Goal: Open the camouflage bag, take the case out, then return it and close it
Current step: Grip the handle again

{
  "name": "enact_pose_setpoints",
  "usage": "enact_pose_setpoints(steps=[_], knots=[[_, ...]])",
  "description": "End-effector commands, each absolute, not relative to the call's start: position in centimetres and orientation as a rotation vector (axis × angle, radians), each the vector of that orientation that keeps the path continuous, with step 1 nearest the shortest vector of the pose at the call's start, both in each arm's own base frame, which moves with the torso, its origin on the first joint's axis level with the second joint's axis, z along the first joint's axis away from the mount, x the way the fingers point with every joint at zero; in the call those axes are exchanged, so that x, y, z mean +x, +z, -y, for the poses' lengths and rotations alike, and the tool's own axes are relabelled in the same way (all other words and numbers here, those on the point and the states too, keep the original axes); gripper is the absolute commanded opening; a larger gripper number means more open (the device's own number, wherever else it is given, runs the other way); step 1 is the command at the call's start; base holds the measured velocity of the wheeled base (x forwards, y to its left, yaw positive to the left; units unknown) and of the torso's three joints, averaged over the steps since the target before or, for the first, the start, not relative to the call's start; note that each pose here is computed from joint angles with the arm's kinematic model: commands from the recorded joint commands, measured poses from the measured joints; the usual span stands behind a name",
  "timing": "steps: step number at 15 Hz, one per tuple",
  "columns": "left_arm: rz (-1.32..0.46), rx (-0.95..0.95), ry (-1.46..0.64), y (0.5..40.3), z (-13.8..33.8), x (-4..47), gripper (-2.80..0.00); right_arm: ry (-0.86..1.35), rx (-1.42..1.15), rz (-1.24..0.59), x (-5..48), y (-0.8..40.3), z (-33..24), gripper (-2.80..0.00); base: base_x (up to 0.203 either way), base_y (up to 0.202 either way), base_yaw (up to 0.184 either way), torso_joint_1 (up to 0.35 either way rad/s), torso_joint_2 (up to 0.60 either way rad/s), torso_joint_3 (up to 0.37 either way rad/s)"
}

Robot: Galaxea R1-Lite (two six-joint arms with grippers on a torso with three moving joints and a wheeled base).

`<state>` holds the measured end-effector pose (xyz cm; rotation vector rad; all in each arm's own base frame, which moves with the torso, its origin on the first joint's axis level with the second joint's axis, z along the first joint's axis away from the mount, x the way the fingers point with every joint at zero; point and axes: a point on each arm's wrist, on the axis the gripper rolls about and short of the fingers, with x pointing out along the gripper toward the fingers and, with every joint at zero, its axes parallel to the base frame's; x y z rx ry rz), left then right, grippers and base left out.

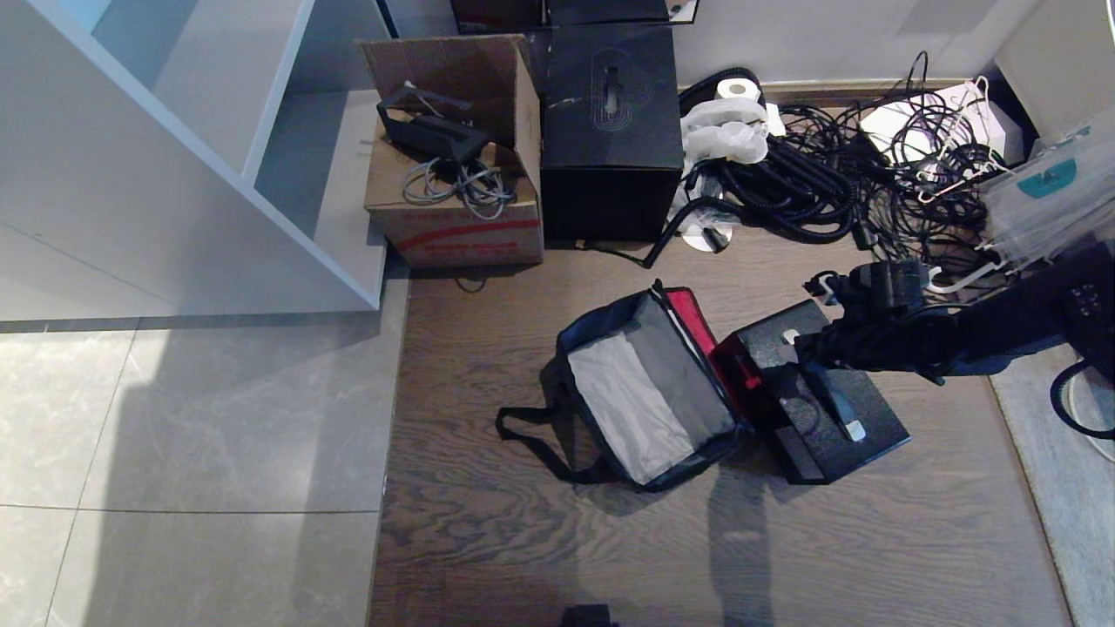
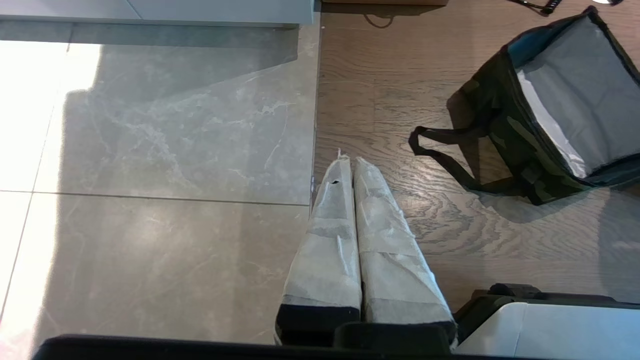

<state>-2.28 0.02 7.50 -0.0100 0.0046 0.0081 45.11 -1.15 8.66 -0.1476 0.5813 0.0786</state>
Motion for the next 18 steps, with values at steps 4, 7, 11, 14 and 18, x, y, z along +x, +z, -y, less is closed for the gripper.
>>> enact_pose_setpoints(steps=[4, 7, 11, 14, 18], knots=[[-0.005, -0.011, 0.008, 7.5, 0.0, -2.3, -2.80, -0.314, -0.448, -0.604, 45.0, 7.0, -1.8, 0.00, 0.000, 0.000, 0.000, 0.000, 0.00, 0.000], [-0.005, -0.011, 0.008, 7.5, 0.0, -2.3, -2.80, -0.399, -0.568, -0.593, 44.8, 5.3, -4.7, 0.00, 0.000, 0.000, 0.000, 0.000, 0.00, 0.000], [-0.005, -0.011, 0.008, 7.5, 0.0, -2.3, -2.80, -0.575, -0.638, -0.599, 45.3, 2.5, -6.2, 0.00, 0.000, 0.000, 0.000, 0.000, 0.00, 0.000], [-0.005, -0.011, 0.008, 7.5, 0.0, -2.3, -2.80, -0.587, -0.699, -0.578, 45.8, 2.1, -5.7, 0.00, 0.000, 0.000, 0.000, 0.000, 0.00, 0.000], [-0.005, -0.011, 0.008, 7.5, 0.0, -2.3, -2.80, -0.616, -0.782, -0.572, 46.6, 1.0, -3.9, 0.00, 0.000, 0.000, 0.000, 0.000, 0.00, 0.000]])
